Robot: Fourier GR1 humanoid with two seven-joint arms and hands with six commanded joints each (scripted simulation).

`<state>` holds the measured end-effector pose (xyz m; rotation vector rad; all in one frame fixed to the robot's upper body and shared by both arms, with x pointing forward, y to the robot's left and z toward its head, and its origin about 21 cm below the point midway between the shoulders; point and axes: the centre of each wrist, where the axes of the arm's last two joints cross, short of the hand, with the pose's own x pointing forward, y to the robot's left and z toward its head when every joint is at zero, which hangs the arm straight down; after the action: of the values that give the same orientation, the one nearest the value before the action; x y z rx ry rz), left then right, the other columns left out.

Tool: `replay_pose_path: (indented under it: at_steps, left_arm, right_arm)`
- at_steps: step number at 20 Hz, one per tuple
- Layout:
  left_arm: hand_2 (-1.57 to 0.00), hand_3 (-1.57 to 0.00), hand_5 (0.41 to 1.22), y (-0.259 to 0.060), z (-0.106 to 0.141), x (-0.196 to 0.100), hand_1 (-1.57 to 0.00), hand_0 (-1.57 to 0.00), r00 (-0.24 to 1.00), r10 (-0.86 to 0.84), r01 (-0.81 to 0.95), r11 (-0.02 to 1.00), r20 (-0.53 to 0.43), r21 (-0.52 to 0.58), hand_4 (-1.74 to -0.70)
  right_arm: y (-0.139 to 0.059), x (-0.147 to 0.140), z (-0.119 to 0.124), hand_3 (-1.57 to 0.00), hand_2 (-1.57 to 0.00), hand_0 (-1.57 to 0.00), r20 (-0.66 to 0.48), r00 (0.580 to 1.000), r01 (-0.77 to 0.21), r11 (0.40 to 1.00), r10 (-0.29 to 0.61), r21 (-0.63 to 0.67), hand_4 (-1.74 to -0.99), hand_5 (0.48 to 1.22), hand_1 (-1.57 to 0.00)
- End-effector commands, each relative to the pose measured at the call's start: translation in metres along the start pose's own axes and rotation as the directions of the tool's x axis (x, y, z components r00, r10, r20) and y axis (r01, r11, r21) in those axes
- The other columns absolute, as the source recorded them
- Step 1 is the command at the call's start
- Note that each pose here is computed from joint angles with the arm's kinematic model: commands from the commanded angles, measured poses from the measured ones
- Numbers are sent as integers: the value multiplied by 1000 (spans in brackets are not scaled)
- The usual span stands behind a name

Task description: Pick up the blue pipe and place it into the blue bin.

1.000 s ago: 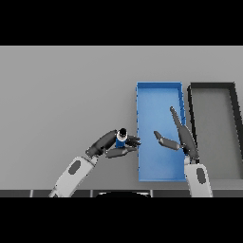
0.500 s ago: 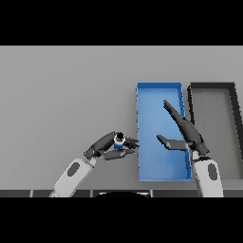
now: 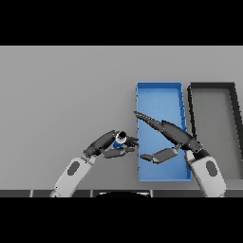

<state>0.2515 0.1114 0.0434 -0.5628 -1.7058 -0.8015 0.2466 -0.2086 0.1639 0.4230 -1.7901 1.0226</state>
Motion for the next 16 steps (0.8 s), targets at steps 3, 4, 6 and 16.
replay_pose_path:
  at_steps: [3,4,6,16]
  left_arm:
    - [-1571,-1571,1221,-4,-2,2,-1571,-1571,1000,9,-9,1000,-1,1,-1475]
    - [-1571,-1571,1221,-5,-2,2,-1571,-1571,1000,9,-9,1000,-2,-3,-1475]
    - [-1571,-1571,1221,-3,-6,1,-1571,-1571,1000,11,-11,1000,-13,-3,-1475]
    - [-1571,-1571,1221,-5,-5,-2,-1571,-1571,998,62,-61,996,25,-64,-1460]
  right_arm:
    - [7,4,-15,1,0,1,-11,999,46,996,-46,71,-1232,525,1]
    - [9,4,-20,1,0,1,-9,999,52,993,-51,102,-1227,528,1]
    - [13,8,-33,1,1,1,-6,999,36,988,-36,147,-1214,520,1]
    - [28,9,-92,-49,-130,-24,-11,999,47,950,-45,309,-1222,517,-108]
